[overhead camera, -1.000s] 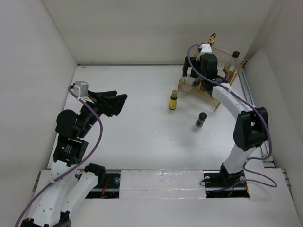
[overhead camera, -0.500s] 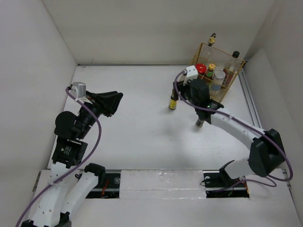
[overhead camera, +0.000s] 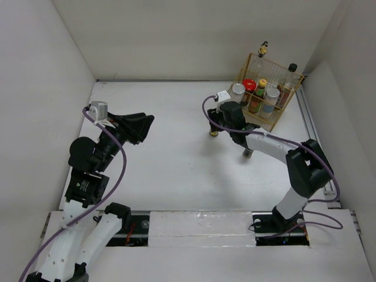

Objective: Organize the condiment bottles

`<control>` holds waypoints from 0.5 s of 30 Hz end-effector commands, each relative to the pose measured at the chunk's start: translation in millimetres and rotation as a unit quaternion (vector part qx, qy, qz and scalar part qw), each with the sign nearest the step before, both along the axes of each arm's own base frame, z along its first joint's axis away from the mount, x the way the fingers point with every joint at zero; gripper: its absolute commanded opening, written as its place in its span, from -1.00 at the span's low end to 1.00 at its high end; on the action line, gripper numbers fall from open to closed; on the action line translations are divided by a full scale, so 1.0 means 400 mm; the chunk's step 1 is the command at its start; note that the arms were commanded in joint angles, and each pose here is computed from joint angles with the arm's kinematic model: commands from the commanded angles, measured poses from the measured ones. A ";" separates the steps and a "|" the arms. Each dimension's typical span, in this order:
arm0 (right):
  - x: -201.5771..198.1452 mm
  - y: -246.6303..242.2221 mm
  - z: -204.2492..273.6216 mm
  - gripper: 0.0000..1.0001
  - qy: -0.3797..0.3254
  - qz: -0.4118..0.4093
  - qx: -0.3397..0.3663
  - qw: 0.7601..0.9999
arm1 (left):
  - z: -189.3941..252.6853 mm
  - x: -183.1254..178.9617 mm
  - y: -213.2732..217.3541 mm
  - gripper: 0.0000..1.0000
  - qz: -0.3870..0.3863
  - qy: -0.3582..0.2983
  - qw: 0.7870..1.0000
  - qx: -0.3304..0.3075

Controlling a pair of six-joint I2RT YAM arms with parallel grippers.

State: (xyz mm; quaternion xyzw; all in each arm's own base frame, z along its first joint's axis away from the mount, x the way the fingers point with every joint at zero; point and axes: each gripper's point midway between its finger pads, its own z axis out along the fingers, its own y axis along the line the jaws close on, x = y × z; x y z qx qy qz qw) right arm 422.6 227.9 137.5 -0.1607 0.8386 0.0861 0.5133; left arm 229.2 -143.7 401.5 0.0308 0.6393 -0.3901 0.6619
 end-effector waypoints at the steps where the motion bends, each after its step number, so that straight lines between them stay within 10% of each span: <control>1: 0.053 0.034 0.112 0.21 -0.059 0.002 0.047 0.997 | 0.043 -0.006 0.002 -0.18 0.001 -0.028 1.000 -0.007; 8: 0.045 0.022 0.142 -0.36 -0.084 -0.018 0.045 0.995 | 0.043 -0.009 -0.001 -0.18 -0.004 -0.028 1.000 -0.006; 15: -0.031 -0.038 0.297 -0.39 -0.148 -0.033 0.066 0.986 | 0.049 -0.013 -0.005 -0.18 -0.011 -0.030 0.999 -0.010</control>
